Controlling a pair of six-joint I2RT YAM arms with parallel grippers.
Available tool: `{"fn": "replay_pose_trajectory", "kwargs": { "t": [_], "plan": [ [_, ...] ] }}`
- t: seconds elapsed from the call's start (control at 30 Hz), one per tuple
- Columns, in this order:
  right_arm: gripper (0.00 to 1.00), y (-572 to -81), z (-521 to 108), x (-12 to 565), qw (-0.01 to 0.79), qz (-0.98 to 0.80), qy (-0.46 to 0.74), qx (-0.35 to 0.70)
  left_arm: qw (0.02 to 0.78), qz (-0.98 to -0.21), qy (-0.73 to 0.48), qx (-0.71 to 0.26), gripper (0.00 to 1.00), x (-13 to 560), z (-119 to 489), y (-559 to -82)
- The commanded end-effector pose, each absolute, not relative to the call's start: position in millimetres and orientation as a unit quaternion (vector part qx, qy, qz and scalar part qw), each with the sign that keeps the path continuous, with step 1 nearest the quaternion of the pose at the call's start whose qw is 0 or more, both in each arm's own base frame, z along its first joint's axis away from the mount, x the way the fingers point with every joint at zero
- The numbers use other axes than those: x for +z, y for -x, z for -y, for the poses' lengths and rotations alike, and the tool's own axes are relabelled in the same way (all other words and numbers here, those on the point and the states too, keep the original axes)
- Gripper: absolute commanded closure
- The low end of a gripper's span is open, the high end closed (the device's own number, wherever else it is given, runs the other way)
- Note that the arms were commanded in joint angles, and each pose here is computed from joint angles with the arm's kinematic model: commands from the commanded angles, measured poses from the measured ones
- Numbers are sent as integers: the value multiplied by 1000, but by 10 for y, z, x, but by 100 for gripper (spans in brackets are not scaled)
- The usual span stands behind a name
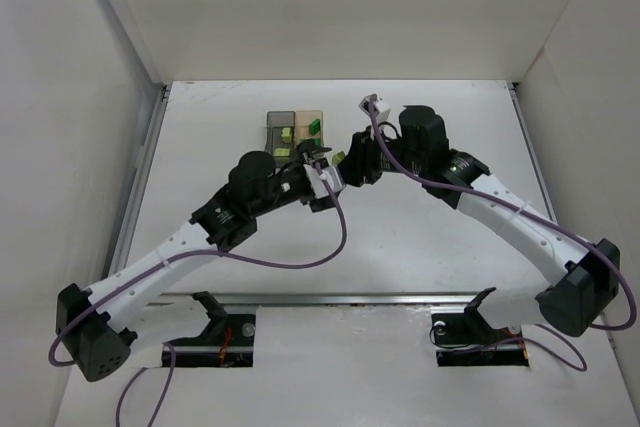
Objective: Sort the legos into containers by color
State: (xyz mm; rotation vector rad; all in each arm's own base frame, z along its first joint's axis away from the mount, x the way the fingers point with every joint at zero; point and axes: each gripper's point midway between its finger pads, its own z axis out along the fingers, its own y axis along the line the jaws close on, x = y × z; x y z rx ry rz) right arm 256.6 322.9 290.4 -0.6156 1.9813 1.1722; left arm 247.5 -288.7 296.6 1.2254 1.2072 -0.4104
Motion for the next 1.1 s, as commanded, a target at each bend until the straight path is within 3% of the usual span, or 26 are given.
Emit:
{"fn": "replay_pose_trajectory", "kwargs": {
  "t": [0.0, 0.07, 0.53, 0.67, 1.07],
  "plan": [
    [100, -2586, -3254, 3074, 396, -755, 242, 463, 666, -507, -517, -180, 27, 3204, 2843, -2429],
    [100, -2561, -3263, 3080, 391, -754, 242, 469, 666, -507, -517, -180, 20, 3181, 2826, -2412],
    [100, -2365, -3394, 3456, 368, -705, 290, 532, 727, -432, -503, -176, 24, 3584, 2624, -2143],
    [100, -2443, -3308, 3455, 371, -712, 273, 530, 730, -418, -518, -153, 18, 3505, 2524, -2074],
    [100, -2442, -3271, 3573, 370, -702, 274, 544, 718, -419, -527, -173, 15, 3406, 2703, -2149]
  ]
}}
